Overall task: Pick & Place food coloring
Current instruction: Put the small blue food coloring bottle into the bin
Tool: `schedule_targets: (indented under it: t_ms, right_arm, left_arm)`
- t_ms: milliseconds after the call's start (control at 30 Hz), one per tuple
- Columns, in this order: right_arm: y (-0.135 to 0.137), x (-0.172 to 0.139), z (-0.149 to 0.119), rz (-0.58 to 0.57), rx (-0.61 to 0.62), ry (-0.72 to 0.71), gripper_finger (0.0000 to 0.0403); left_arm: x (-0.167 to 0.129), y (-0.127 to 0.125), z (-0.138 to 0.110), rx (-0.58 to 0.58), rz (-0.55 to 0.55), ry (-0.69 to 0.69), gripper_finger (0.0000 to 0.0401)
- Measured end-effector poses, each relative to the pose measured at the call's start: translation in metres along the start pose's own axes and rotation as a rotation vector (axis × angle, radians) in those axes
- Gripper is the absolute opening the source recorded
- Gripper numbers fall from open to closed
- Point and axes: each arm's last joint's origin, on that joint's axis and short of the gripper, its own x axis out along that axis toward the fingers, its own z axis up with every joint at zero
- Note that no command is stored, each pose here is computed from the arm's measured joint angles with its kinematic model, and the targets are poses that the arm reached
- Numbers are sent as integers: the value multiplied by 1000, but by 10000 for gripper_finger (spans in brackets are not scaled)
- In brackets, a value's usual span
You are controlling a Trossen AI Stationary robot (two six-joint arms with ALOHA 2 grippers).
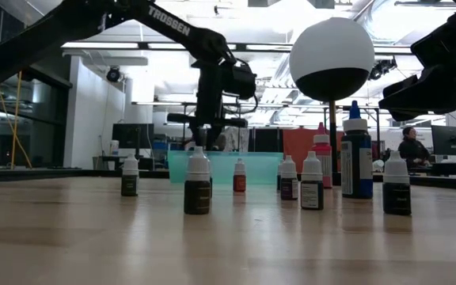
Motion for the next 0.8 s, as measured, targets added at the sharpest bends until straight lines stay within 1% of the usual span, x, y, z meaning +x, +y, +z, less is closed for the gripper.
schedule_targets:
  t_ms: [133, 267, 500, 800]
  right_arm:
    - [0, 0, 0, 0, 0, 0, 0]
    - [0, 0, 0, 0, 0, 0, 0]
    - [0, 0, 0, 0, 0, 0, 0]
    - [0, 0, 0, 0, 0, 0, 0]
  left_arm:
    - [2, 2, 4, -14, -6, 0, 30]
    - [9, 4, 3, -14, 2, 12, 30]
    - [9, 4, 4, -14, -15, 26, 30]
    - [10, 9, 9, -3, -4, 23, 30]
